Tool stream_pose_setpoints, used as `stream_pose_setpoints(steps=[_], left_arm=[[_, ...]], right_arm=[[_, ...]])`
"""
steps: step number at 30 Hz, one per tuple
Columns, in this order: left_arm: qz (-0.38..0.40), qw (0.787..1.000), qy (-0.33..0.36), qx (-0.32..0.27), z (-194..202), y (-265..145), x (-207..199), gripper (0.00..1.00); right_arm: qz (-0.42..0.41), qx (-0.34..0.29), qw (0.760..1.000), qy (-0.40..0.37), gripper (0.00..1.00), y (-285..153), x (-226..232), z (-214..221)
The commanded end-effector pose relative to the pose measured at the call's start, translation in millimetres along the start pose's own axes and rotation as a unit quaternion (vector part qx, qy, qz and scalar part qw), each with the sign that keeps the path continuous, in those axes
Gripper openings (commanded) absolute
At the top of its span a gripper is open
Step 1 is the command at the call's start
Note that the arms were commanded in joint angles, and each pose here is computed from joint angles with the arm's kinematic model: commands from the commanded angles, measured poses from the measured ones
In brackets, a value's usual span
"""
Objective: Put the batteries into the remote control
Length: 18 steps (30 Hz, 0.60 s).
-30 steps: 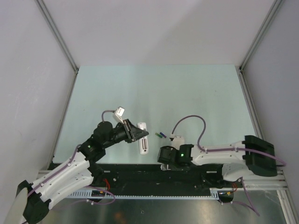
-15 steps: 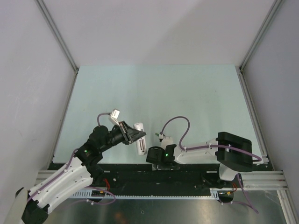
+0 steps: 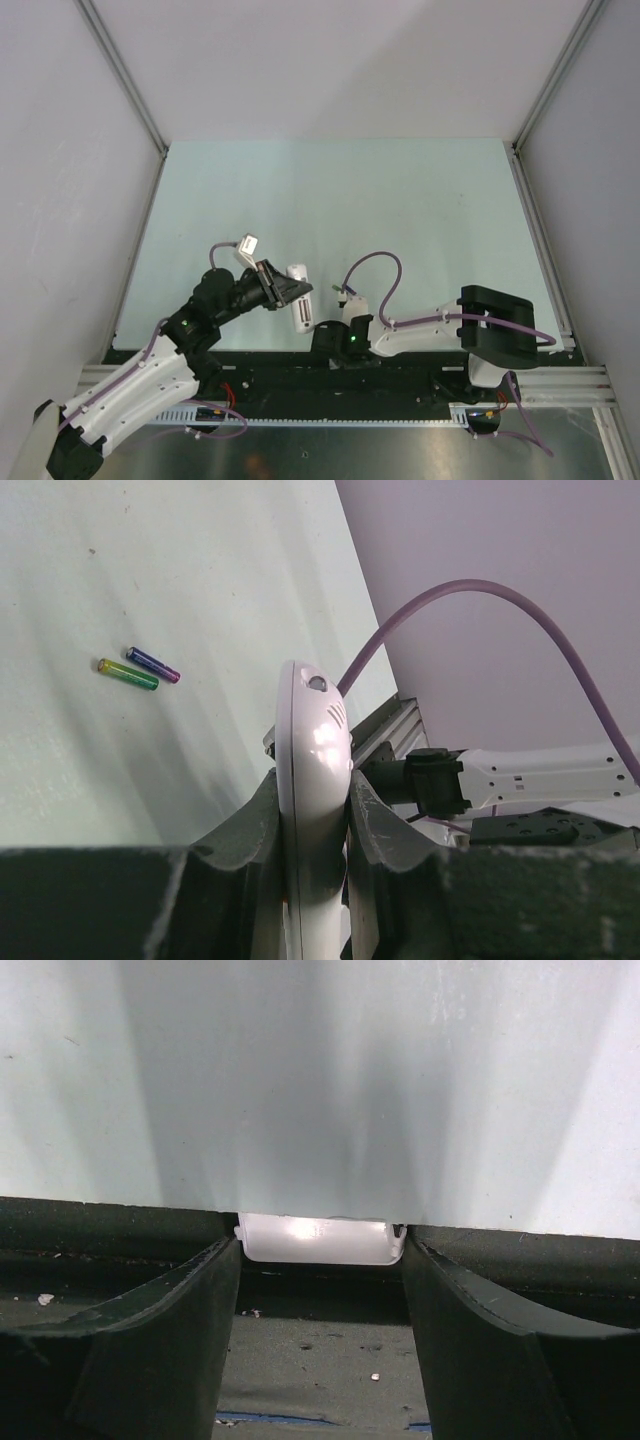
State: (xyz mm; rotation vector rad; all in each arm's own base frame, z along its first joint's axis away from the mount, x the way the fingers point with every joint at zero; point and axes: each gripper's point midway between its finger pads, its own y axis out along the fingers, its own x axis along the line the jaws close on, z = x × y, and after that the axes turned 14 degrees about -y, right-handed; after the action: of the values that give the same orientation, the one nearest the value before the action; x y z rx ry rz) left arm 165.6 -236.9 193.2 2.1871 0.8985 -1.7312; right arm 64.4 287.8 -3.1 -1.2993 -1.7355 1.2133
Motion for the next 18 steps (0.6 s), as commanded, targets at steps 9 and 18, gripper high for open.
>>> stream_pose_setpoints(steps=[9, 18], left_arm=[[0.017, 1.000, 0.003, -0.012, -6, 0, -10, 0.00], [0.013, 1.000, 0.002, -0.014, -7, 2, -10, 0.00]], right_arm=[[-0.001, -0.016, 1.000, 0.007, 0.59, -14, 0, -2], [-0.010, -0.037, 0.999, 0.016, 0.59, -38, -3, -10]])
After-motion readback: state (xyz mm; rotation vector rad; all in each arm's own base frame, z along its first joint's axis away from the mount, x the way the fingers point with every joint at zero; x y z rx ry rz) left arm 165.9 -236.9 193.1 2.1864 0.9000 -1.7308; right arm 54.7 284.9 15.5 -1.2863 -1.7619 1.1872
